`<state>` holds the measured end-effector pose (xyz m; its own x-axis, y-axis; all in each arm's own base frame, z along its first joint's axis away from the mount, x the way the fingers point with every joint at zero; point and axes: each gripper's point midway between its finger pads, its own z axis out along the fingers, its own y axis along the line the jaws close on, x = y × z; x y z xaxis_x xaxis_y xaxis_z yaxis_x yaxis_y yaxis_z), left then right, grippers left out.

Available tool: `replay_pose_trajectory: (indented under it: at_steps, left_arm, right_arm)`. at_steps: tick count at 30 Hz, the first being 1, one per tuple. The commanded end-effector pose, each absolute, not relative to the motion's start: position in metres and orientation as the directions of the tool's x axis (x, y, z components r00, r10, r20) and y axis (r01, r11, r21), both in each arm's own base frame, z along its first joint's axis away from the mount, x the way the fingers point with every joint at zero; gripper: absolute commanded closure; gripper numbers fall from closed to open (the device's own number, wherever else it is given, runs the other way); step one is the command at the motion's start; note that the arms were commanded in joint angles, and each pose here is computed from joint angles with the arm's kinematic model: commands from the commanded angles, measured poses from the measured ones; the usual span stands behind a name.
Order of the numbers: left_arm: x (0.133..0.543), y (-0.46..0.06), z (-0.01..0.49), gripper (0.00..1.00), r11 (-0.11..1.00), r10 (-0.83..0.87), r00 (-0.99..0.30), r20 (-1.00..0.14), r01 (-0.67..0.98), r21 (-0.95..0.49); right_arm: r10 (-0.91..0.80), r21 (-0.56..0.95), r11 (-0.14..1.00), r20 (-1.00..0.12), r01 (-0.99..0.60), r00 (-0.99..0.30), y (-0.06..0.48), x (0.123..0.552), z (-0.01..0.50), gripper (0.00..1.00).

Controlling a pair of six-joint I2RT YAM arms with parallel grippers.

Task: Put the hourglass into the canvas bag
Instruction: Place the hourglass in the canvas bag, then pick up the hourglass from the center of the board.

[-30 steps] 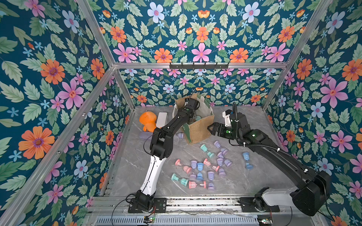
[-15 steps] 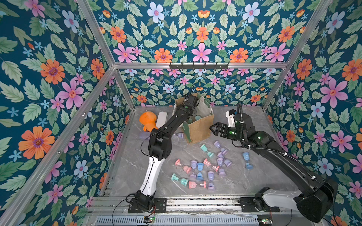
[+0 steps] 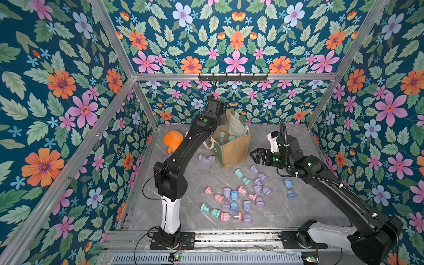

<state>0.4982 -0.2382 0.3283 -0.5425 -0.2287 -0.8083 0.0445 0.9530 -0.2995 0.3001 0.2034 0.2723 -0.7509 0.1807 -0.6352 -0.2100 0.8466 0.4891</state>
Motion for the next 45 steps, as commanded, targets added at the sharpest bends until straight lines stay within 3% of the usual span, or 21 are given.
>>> replay_pose_trajectory:
  at_steps: [1,8,13,19,24,31,45]
  left_arm:
    - [0.477,-0.224,0.355,0.38,0.940,-0.271,-0.493,-0.827,0.048,-0.336]
    - [0.413,-0.170,0.347,0.39,0.927,-0.355,-0.451,-0.819,-0.059,-0.370]
    - [0.376,-0.136,0.311,0.39,0.913,-0.406,-0.463,-0.788,-0.175,-0.368]
    - [0.351,-0.111,0.252,0.39,0.884,-0.465,-0.489,-0.738,-0.298,-0.360]
    - [0.352,-0.109,0.204,0.39,0.872,-0.485,-0.543,-0.686,-0.363,-0.329]
    - [0.369,-0.100,0.156,0.39,0.805,-0.586,-0.518,-0.623,-0.457,-0.378]
    - [0.419,-0.104,0.104,0.37,0.691,-0.722,-0.490,-0.488,-0.539,-0.482]
  right_arm:
    - [0.104,0.436,0.861,-0.656,-0.263,-0.748,0.200,0.292,0.266,0.01]
    - [0.013,0.407,0.834,-0.691,-0.374,-0.723,0.206,0.282,0.252,0.01]
    - [-0.006,0.456,0.766,-0.699,-0.452,-0.715,0.226,0.277,0.245,0.01]
    - [-0.031,0.446,0.764,-0.697,-0.467,-0.717,0.243,0.281,0.230,0.01]
    - [-0.050,0.451,0.738,-0.705,-0.501,-0.707,0.265,0.281,0.225,0.01]
    - [-0.086,0.451,0.719,-0.697,-0.528,-0.712,0.291,0.281,0.218,0.01]
    - [-0.076,0.465,0.713,-0.693,-0.524,-0.717,0.308,0.293,0.218,0.01]
